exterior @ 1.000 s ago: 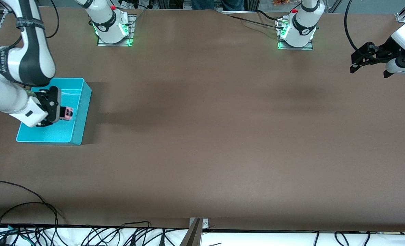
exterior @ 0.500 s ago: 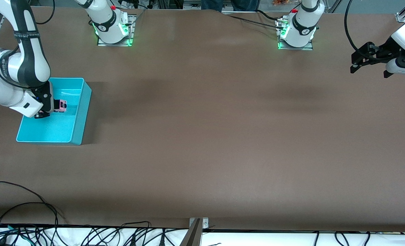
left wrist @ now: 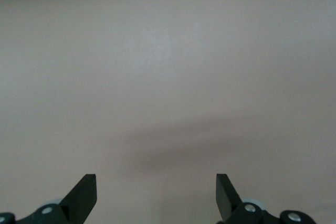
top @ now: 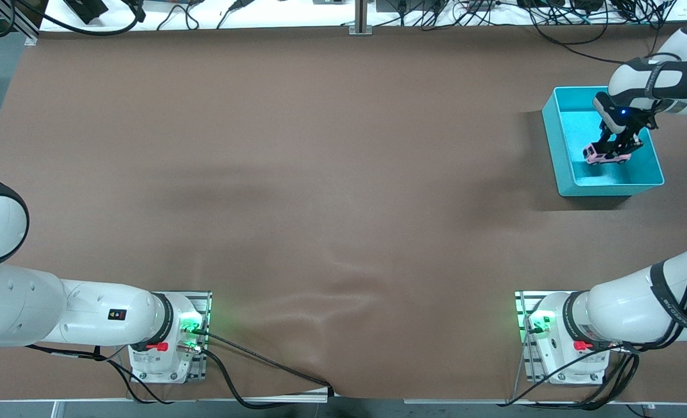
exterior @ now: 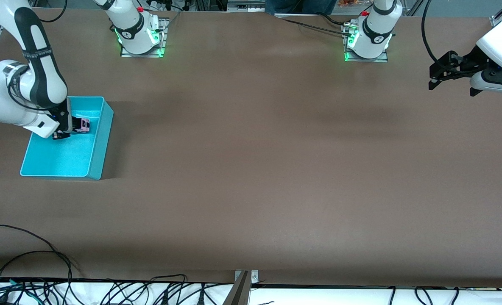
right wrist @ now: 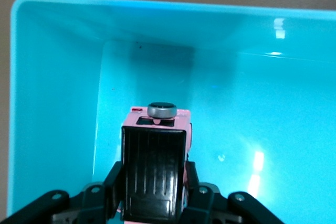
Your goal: Wind and store pink jeep toy
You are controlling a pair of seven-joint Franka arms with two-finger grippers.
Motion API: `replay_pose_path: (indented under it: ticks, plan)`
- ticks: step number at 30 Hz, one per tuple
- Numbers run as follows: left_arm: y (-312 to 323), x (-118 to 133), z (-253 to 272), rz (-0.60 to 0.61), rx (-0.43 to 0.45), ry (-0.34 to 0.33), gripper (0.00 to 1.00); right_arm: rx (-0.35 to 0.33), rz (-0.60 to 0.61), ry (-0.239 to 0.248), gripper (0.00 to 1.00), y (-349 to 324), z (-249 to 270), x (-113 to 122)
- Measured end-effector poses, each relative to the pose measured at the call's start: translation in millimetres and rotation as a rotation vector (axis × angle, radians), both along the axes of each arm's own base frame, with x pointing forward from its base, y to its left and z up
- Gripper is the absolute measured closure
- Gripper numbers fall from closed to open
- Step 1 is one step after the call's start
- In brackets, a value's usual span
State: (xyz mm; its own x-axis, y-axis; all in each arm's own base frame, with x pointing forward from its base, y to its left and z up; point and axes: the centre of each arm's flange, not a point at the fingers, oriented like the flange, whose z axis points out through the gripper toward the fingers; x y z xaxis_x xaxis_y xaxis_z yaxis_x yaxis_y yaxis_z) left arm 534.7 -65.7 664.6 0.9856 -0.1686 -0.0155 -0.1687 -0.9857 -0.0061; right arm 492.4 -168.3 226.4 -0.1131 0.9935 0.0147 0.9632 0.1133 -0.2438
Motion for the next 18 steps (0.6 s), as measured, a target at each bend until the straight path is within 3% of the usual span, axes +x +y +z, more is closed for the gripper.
replay_pose_path:
  ticks: [14, 18]
  plan:
    - [-21.5, -6.6, 5.5, -0.020, 0.001, 0.000, 0.00, -0.003, -0.016, 0.001, 0.50, -4.5, -16.7, -8.7]
    - [-16.8, -7.2, 5.0, -0.011, 0.003, 0.009, 0.00, 0.000, -0.023, 0.001, 0.37, -5.4, -17.2, -9.5]
